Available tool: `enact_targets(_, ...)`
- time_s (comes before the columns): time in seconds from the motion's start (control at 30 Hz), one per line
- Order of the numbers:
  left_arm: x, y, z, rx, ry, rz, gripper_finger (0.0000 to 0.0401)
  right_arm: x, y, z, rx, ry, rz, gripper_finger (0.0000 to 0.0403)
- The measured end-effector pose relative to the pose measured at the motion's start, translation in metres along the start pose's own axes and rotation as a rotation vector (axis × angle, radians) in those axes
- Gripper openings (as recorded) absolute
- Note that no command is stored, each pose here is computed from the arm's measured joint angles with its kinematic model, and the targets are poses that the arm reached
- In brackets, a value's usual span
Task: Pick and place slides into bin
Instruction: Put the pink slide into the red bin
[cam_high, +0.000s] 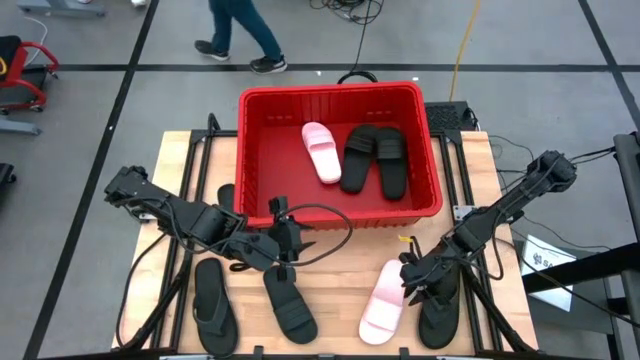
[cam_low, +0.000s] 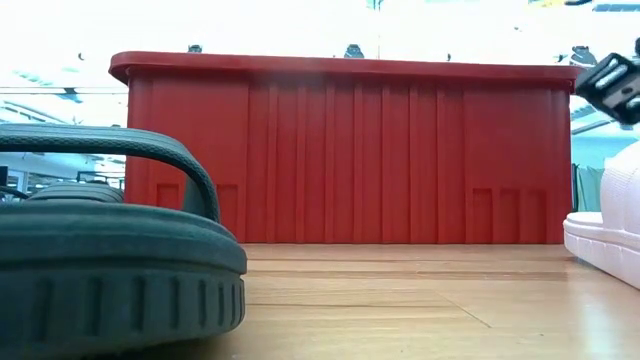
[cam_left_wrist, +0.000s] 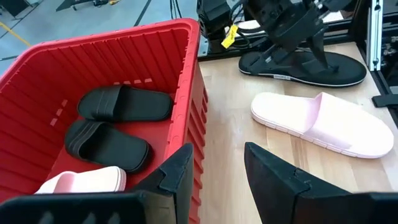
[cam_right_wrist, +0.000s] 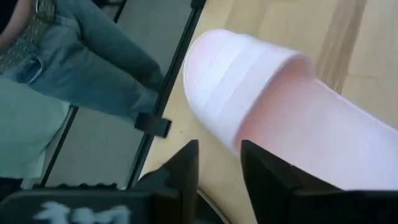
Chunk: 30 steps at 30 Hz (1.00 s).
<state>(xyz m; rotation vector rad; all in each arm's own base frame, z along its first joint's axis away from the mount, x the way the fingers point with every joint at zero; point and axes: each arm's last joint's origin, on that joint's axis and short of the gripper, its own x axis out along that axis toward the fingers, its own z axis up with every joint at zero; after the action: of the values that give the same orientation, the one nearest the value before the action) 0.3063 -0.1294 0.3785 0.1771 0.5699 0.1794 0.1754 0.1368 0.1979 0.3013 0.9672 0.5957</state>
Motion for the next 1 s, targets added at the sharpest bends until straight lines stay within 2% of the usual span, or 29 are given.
enact_targets(0.17,0.000,0.000,0.000,0.000,0.000,0.000,0.0140,0.009,-0.010,-0.013,-0.011,-0.054,0.030,0.0139)
enact_targets(0.4,0.000,0.000,0.000,-0.008,0.000,0.000,0.0140,0.015,-0.019,-0.026,-0.022,-0.103,0.053,0.0138)
enact_targets(0.63,0.000,0.000,0.000,-0.010,0.000,0.000,0.0140,0.024,-0.027,-0.031,0.017,-0.193,0.023,0.0141)
enact_targets(1.0,0.003,0.005,0.001,-0.014,0.002,0.012,0.0140,0.046,-0.033,-0.032,0.043,-0.187,0.027,0.0137)
